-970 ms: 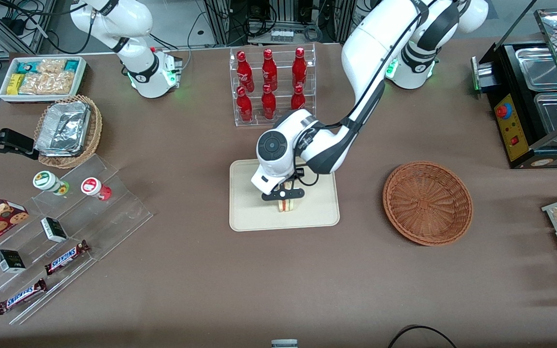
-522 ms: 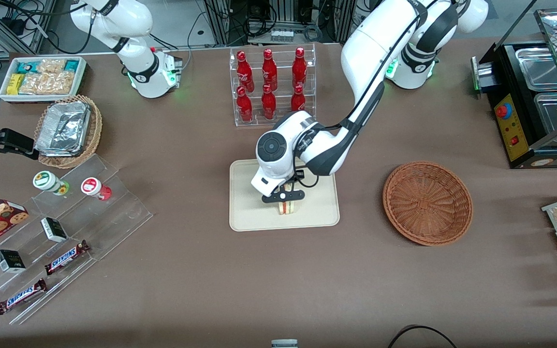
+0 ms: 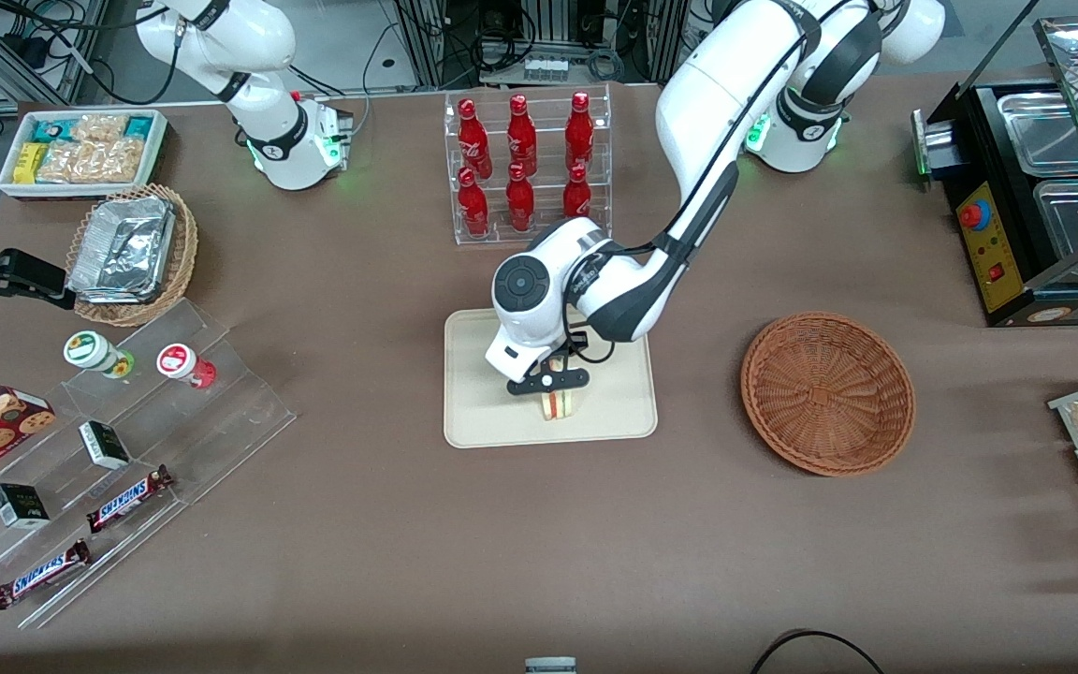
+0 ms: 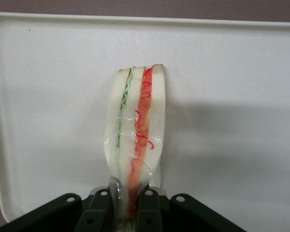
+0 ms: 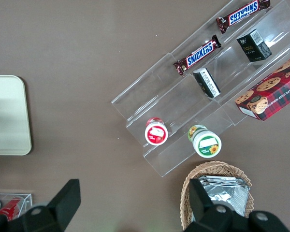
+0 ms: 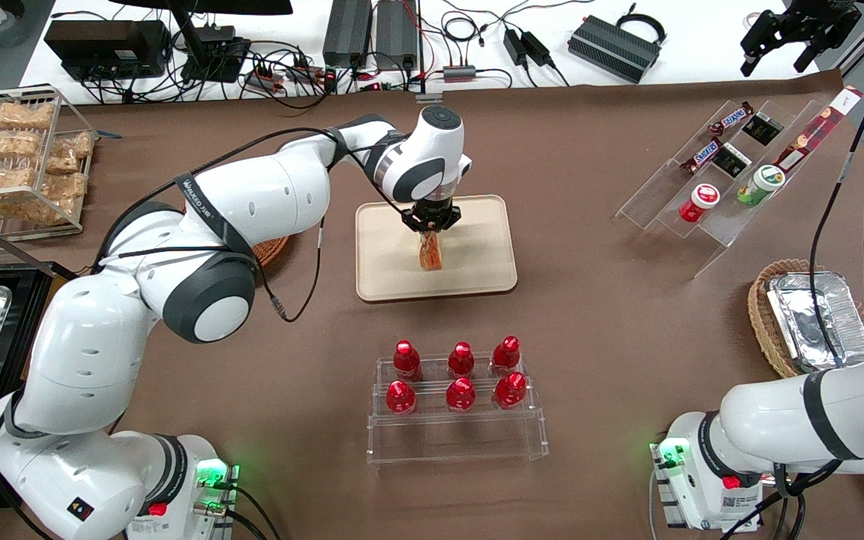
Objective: Place sandwich from basket to tray
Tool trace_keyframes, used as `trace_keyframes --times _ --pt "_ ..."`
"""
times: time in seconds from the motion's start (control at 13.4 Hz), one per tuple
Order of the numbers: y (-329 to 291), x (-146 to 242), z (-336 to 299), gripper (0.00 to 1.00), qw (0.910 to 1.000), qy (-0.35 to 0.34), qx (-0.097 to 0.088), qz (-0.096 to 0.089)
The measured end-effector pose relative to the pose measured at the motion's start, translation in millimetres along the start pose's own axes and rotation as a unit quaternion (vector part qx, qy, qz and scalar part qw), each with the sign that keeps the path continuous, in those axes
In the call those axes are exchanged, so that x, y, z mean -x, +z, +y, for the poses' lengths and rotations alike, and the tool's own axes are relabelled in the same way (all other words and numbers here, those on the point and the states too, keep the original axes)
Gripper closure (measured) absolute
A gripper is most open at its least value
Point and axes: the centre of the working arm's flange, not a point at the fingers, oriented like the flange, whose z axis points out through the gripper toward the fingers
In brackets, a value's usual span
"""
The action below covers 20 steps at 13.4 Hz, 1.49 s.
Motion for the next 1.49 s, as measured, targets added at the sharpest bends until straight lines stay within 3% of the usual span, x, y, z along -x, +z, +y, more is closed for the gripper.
trace_keyframes --times 0.45,0.6,1.19,1.49 --pt "-24.1 -5.8 5.0 0.22 0.9997 -0.015 0.016 0.012" --pt "-48.7 -9.2 3.2 0.00 0.9997 -0.018 0.013 0.013" --pt "-140.9 -36.1 -48.1 0.00 0.9983 0.056 -0.003 0.011" --pt "-161.4 -66.9 -108.1 0.00 0.9980 0.061 -0.004 -0.014"
